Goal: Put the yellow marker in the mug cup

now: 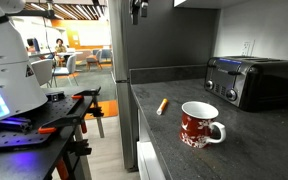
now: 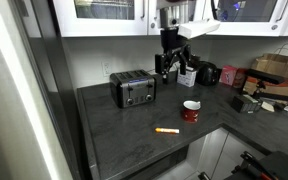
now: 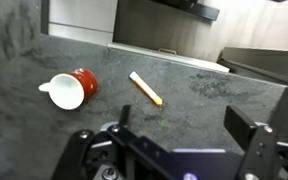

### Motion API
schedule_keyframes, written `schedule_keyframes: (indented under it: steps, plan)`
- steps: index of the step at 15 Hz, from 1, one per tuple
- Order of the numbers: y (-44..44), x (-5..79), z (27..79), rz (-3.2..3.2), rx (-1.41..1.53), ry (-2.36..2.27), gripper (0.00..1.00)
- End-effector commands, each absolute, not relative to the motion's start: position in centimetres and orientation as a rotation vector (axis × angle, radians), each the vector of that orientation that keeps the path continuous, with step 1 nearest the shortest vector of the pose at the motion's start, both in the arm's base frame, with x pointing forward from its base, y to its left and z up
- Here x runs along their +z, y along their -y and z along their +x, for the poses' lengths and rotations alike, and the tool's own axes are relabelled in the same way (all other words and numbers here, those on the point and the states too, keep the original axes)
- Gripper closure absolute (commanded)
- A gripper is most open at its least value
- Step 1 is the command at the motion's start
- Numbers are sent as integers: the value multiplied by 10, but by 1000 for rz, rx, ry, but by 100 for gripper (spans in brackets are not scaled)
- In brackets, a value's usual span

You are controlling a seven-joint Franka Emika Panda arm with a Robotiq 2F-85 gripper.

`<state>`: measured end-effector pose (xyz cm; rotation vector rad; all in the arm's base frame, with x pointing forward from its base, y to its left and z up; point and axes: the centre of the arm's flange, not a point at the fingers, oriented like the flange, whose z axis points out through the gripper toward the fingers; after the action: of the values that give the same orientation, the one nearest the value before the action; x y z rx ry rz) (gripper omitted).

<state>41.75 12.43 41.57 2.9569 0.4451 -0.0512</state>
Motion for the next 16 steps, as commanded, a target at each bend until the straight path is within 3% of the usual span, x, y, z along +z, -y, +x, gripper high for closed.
schedule_keyframes:
  steps: [1,7,16]
  plan:
    - [-130,373,448,2899,70,-720,0]
    - [-142,288,482,2901,29,-1079,0]
    - [-138,274,478,2826,-18,-1190,0]
